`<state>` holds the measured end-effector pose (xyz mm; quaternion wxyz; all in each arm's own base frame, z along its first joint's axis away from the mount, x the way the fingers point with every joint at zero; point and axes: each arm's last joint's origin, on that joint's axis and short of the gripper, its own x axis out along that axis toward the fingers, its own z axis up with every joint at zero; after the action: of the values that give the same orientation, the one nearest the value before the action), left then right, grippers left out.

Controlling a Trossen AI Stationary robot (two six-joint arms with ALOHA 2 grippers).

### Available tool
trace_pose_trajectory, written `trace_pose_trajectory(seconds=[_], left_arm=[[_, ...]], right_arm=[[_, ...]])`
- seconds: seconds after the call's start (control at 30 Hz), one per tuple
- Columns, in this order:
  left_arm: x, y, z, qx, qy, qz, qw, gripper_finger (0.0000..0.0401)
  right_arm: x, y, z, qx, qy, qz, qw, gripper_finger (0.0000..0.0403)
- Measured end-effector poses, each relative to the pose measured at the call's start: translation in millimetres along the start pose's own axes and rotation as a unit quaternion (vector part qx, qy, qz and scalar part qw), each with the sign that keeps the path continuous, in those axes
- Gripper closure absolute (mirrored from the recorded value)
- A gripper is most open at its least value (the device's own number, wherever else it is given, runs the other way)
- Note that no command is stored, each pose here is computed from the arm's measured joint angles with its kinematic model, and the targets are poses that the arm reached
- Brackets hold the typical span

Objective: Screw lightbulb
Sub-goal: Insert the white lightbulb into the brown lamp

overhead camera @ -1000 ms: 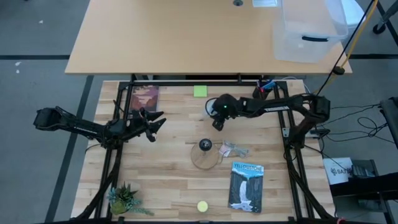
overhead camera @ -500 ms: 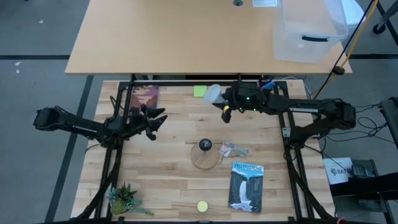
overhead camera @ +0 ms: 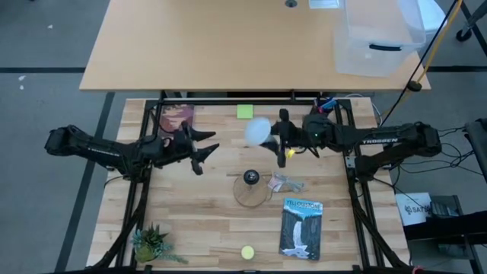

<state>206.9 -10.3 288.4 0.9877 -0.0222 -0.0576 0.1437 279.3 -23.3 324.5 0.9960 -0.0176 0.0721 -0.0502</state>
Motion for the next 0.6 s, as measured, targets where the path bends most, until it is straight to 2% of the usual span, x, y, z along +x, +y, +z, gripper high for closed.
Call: trace_pose_trajectory(seconds=[0.17,0.33,0.6], left_arm=[[-1.7,-4.9,1.0,-0.002,-0.001,-0.012,1.0,0.0188],[-2.7,-7.4,1.0,-0.003,-0.001,-0.018,1.0,0.0188],[-3.8,-10.0,2.5,-0.007,-0.008,-0.024,1.0,0.0188]], right_arm=[[-1.2,19.8,5.3,-0.01,-0.045,0.032,0.998,0.0255],[-3.8,35.3,-5.1,-0.002,-0.098,0.058,0.993,0.0253],[-16.8,47.6,-26.1,0.028,-0.224,0.079,0.971,0.0256]])
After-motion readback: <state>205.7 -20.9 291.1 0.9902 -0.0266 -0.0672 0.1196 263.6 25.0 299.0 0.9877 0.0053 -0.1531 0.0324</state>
